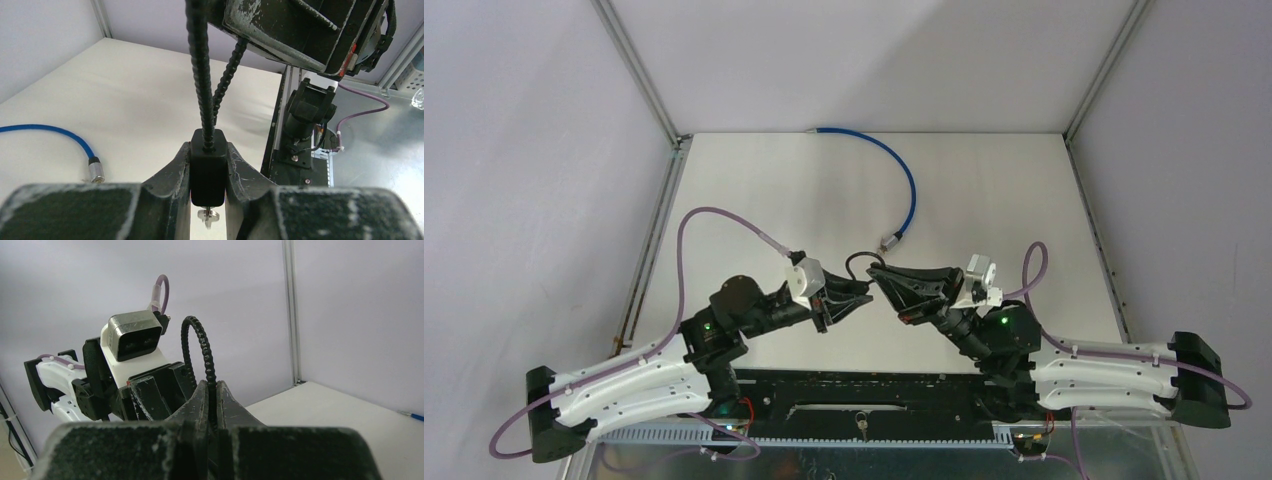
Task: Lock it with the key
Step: Lock the lock.
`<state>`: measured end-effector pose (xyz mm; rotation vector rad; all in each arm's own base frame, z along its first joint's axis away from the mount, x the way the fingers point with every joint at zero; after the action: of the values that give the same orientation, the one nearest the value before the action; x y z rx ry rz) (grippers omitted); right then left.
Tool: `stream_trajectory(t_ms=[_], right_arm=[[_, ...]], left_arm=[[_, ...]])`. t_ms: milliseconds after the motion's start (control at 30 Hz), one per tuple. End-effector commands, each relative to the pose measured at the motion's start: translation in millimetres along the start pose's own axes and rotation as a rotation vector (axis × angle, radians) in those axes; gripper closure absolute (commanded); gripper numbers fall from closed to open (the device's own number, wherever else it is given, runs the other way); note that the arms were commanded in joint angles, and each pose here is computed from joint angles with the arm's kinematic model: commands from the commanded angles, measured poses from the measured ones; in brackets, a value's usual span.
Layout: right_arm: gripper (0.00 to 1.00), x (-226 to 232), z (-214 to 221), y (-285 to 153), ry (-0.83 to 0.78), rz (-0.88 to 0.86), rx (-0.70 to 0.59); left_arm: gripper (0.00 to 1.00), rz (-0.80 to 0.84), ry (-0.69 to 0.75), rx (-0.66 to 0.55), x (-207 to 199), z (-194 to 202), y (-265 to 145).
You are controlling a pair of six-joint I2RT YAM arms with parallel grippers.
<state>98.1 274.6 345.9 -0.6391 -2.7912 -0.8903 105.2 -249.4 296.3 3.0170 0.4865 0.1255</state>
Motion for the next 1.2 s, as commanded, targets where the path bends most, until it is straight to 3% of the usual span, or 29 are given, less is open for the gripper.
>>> stream_trajectory(t_ms=[0, 400, 1167], right_arm=[[1.0, -6.5, 88.1, -33.8, 0.023, -0.002, 0.329], [1.0, -19.4, 100.8, -47.1, 0.042, 0.069, 0.317], [0.98, -13.1, 97.8, -46.4, 0.024, 0.014, 0.321]], left_arm=[[1.0, -0.049, 0.034, -0.308, 7.5, -72.1, -0.8], [1.0, -0.066, 0.034, -0.324, 9.5, -76.5, -2.3], [1.0, -0.066, 0.027, -0.309, 9.8, -67.2, 1.9]])
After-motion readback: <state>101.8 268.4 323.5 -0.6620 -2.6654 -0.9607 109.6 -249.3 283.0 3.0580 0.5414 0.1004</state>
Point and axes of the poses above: each gripper's point midway between its finger pads, its own y axis out along the fingers, its own x axis along the line the jaws close on, z = x × y, the point moved 5 cm from there along -y, back along the fingers, and after that the axes turned 6 degrees about y, right-handed, at the moved point
